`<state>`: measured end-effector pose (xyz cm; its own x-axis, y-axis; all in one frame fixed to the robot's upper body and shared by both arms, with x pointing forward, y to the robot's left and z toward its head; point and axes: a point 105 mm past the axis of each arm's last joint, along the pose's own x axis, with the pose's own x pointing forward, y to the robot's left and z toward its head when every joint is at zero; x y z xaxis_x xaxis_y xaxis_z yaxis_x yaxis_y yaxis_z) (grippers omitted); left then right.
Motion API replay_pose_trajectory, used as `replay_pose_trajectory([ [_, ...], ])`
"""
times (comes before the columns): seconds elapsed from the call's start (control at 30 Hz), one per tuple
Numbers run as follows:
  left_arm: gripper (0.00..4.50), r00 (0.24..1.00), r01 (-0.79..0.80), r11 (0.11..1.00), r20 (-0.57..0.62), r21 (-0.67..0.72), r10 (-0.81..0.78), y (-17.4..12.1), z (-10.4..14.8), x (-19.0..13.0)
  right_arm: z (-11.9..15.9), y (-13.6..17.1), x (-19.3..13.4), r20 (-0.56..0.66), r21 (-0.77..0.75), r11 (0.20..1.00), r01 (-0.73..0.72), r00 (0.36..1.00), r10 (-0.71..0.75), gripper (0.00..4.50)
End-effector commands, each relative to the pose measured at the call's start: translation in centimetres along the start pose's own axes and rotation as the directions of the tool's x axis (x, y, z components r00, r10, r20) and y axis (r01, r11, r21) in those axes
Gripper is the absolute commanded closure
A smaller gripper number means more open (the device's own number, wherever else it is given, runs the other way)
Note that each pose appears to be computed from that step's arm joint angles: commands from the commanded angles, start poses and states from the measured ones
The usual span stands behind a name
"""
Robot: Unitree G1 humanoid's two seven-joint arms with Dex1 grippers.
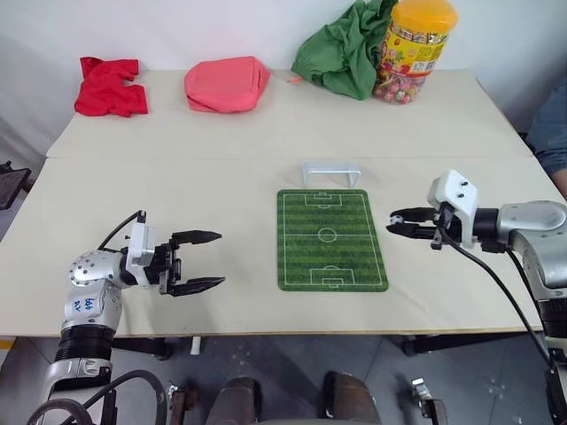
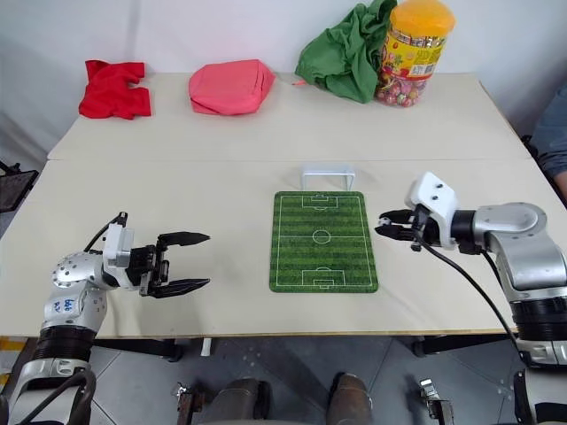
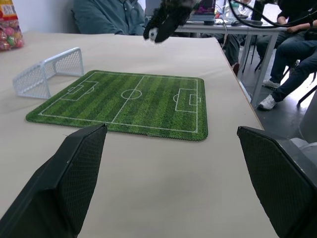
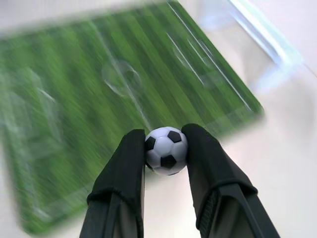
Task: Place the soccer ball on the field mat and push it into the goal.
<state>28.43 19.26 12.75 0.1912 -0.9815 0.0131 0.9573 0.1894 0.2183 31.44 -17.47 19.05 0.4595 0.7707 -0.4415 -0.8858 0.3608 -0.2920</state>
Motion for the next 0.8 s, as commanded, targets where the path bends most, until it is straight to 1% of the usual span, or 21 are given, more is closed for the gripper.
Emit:
replay_pose_trajectory([
  [0.03, 0.0, 0.996, 0.089, 0.996, -0.025, 0.017, -0.088, -1.4, -0.3, -0.1, 2.6, 2.7, 1.3, 0.046, -0.037, 0.993, -0.114, 0.992, 0.116, 3.65],
  [0.1, 0.0, 0.991, 0.121, 0.993, -0.063, 0.017, -0.119, -2.0, -1.0, -0.2, 3.1, 4.4, 2.0, 0.05, -0.046, 0.981, -0.187, 0.981, 0.189, 3.65],
  [0.17, 0.0, 0.989, 0.127, 0.992, -0.071, 0.014, -0.126, -2.3, -1.4, -0.1, 2.6, 5.4, 2.9, 0.012, -0.073, 0.97, -0.232, 0.972, 0.234, 3.65],
  [0.27, 0.0, 0.994, 0.105, 0.994, -0.025, 0.02, -0.104, -2.4, -1.0, 0.4, 1.0, 6.5, 5.0, -0.073, -0.12, 0.953, -0.279, 0.96, 0.271, 3.65],
  [0.37, 0.0, 0.995, 0.099, 0.995, -0.001, 0.025, -0.099, -2.5, -0.7, 0.6, 0.2, 7.3, 5.7, -0.106, -0.131, 0.932, -0.338, 0.939, 0.326, 3.65],
  [0.5, 0.0, 0.993, 0.116, 0.993, -0.019, 0.024, -0.115, -3.2, -0.9, 0.2, -0.8, 7.5, 6.4, -0.132, -0.135, 0.916, -0.378, 0.923, 0.362, 3.65],
  [0.63, 0.0, 0.995, 0.095, 0.995, -0.008, 0.031, -0.094, -3.3, -0.5, 0.1, -1.1, 7.6, 6.9, -0.118, -0.115, 0.901, -0.418, 0.906, 0.406, 3.65],
  [0.8, 0.0, 0.997, 0.079, 0.996, -0.006, 0.029, -0.079, -3.8, -0.4, -0.2, -1.7, 6.5, 7.4, -0.126, -0.121, 0.901, -0.415, 0.907, 0.401, 3.65],
])
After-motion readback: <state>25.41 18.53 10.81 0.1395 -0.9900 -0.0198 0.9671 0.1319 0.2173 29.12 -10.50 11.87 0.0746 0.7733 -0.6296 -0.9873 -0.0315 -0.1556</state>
